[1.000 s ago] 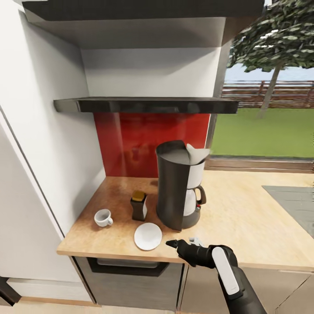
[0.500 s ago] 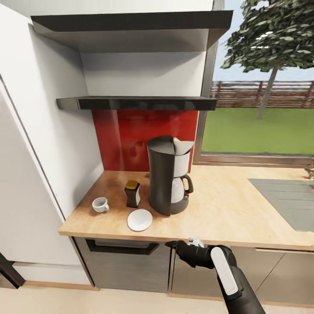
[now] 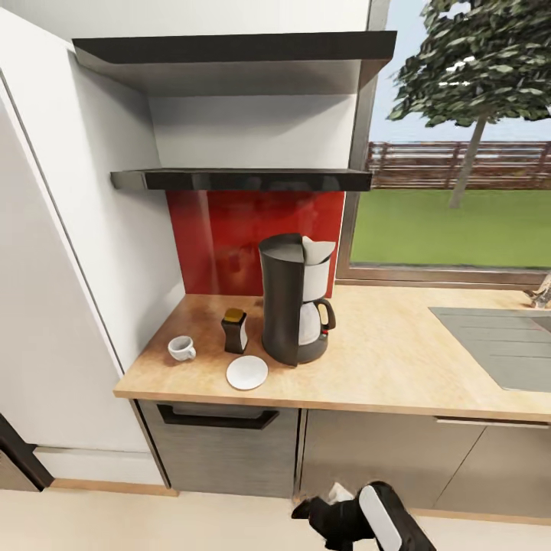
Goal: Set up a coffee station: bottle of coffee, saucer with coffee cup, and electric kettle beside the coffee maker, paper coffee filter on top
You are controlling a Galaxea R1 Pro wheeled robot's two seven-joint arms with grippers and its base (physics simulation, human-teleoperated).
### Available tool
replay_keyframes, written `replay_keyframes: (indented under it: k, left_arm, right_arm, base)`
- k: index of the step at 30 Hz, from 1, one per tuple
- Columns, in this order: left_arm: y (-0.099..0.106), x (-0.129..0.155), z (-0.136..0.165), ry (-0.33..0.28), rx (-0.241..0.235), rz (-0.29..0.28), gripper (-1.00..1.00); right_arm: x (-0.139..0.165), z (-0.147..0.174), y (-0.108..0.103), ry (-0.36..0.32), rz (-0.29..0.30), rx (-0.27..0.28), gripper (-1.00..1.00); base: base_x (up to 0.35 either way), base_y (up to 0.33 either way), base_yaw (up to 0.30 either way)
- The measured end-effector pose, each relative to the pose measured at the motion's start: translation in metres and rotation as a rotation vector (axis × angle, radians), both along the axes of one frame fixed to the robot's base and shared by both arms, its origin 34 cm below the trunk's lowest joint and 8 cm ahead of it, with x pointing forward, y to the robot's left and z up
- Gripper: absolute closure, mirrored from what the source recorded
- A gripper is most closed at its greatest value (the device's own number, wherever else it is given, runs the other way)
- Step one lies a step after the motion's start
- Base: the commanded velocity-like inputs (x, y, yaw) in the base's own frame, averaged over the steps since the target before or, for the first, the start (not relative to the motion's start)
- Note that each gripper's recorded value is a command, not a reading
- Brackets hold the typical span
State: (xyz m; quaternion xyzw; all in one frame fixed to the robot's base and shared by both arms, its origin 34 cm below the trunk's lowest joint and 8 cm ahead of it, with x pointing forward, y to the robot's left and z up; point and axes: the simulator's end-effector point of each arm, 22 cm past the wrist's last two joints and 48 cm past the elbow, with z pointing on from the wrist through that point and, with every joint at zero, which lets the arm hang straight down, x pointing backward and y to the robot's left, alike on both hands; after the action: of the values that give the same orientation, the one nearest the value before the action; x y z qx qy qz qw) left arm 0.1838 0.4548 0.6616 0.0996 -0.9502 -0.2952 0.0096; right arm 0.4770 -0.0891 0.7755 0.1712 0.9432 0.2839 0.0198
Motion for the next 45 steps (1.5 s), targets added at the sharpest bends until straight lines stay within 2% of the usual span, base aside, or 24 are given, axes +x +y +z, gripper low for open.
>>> replay_keyframes:
  k: [4,6,9,10,11,12,15,19,21,24,28,42,43,44,45]
  left_arm:
    - [-0.011,0.010,-0.003,-0.048,-0.007,-0.006,-1.00]
    - [-0.027,0.012,-0.007,-0.057,-0.027,-0.012,-1.00]
    - [-0.049,0.016,-0.011,-0.066,-0.053,-0.033,-1.00]
    - [-0.053,0.019,-0.012,-0.077,-0.055,-0.040,-1.00]
    - [-0.057,0.031,-0.011,-0.138,-0.052,-0.051,-1.00]
    - [-0.058,0.033,-0.011,-0.150,-0.051,-0.051,-1.00]
    - [-0.062,0.040,-0.010,-0.191,-0.050,-0.052,-1.00]
    - [-0.060,0.042,-0.010,-0.204,-0.047,-0.048,-1.00]
    - [-0.058,0.042,-0.009,-0.205,-0.044,-0.046,-1.00]
    - [-0.055,0.042,-0.009,-0.206,-0.040,-0.045,-1.00]
    - [-0.056,0.042,-0.009,-0.205,-0.041,-0.051,-1.00]
    - [-0.064,0.045,-0.010,-0.208,-0.054,-0.059,-1.00]
    - [-0.069,0.045,-0.012,-0.210,-0.067,-0.061,-1.00]
    - [-0.112,0.054,-0.025,-0.225,-0.215,-0.095,-1.00]
    - [-0.118,0.055,-0.027,-0.227,-0.237,-0.101,-1.00]
  right_arm:
    - [-0.057,-0.068,-0.040,0.085,-0.033,-0.155,-1.00]
    - [-0.075,-0.097,-0.068,0.051,-0.053,-0.270,-1.00]
    - [-0.069,-0.111,-0.122,-0.065,-0.046,-0.424,-1.00]
    - [-0.065,-0.112,-0.138,-0.104,-0.033,-0.468,-1.00]
    - [-0.068,-0.117,-0.166,-0.178,0.046,-0.565,-1.00]
    - [-0.069,-0.117,-0.171,-0.191,0.065,-0.581,-1.00]
    - [-0.065,-0.117,-0.191,-0.281,0.189,-0.658,-1.00]
    - [-0.062,-0.115,-0.195,-0.330,0.269,-0.688,-1.00]
    - [-0.061,-0.115,-0.201,-0.338,0.285,-0.697,-1.00]
    - [-0.062,-0.115,-0.203,-0.348,0.305,-0.661,-1.00]
    - [-0.064,-0.115,-0.193,-0.359,0.321,-0.599,-1.00]
    - [-0.064,-0.114,-0.185,-0.364,0.323,-0.577,-1.00]
    - [-0.064,-0.115,-0.185,-0.363,0.324,-0.577,-1.00]
    - [-0.065,-0.115,-0.187,-0.359,0.320,-0.578,-1.00]
    - [-0.065,-0.115,-0.189,-0.358,0.319,-0.579,-1.00]
  base:
    - [0.000,0.000,0.000]
    - [0.000,0.000,0.000]
    - [0.000,0.000,0.000]
    - [0.000,0.000,0.000]
    - [0.000,0.000,0.000]
    - [0.000,0.000,0.000]
    - [0.000,0.000,0.000]
    - [0.000,0.000,0.000]
    - [0.000,0.000,0.000]
    - [0.000,0.000,0.000]
    - [0.000,0.000,0.000]
    - [0.000,0.000,0.000]
    - [0.000,0.000,-0.058]
    - [0.000,0.000,-0.131]
    - [0.000,0.000,-0.158]
